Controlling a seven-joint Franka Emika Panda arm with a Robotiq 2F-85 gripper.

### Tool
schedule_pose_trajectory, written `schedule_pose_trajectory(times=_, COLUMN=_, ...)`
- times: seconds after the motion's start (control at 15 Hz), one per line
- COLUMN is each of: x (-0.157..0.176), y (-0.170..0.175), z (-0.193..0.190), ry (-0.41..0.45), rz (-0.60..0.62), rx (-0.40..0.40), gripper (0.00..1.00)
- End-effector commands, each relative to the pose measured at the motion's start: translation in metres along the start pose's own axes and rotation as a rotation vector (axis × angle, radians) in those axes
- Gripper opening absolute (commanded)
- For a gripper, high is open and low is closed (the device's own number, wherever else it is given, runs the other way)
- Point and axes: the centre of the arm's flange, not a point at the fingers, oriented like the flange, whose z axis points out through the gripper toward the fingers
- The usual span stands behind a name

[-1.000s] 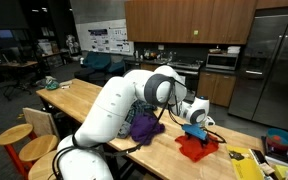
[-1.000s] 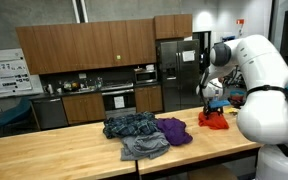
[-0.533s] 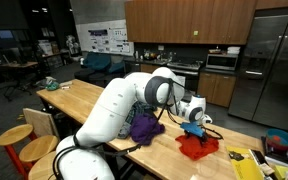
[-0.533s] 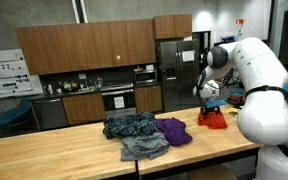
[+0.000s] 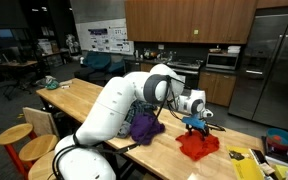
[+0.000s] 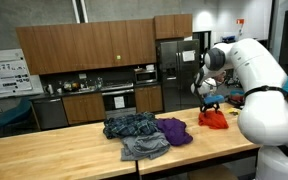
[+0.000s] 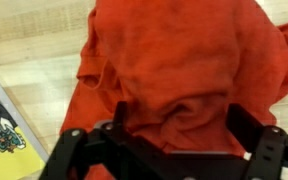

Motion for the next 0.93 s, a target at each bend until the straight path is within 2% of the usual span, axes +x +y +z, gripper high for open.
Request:
schedule_pose_trajectory(times=0.0, x=0.010, y=0.000, z=-0.008, ry=0.017, rz=-0.005, rx=-0.019, gripper=0.74)
schedule_pose_trajectory(times=0.07, x=0.009, y=0.001, z=-0.003, ry=0.023, rz=-0.007, rx=-0.020, gripper=0.68)
schedule_pose_trajectory(times=0.13, x=0.008, y=0.001, z=0.002, ry=0.025, rz=-0.008, rx=-0.022, gripper=0.92)
schedule_pose_trajectory(times=0.2, x=0.006, y=0.002, z=0.006, ry=0.025, rz=-0.006, rx=-0.023, gripper=0.92)
schedule_pose_trajectory(times=0.33, x=-0.001, y=0.004, z=0.014, ry=0.028, rz=-0.003, rx=-0.025, gripper=1.00)
schedule_pose_trajectory(times=0.87, x=-0.016, y=0.017, z=0.034, ry=0.054, rz=0.023, rx=-0.040, gripper=1.00)
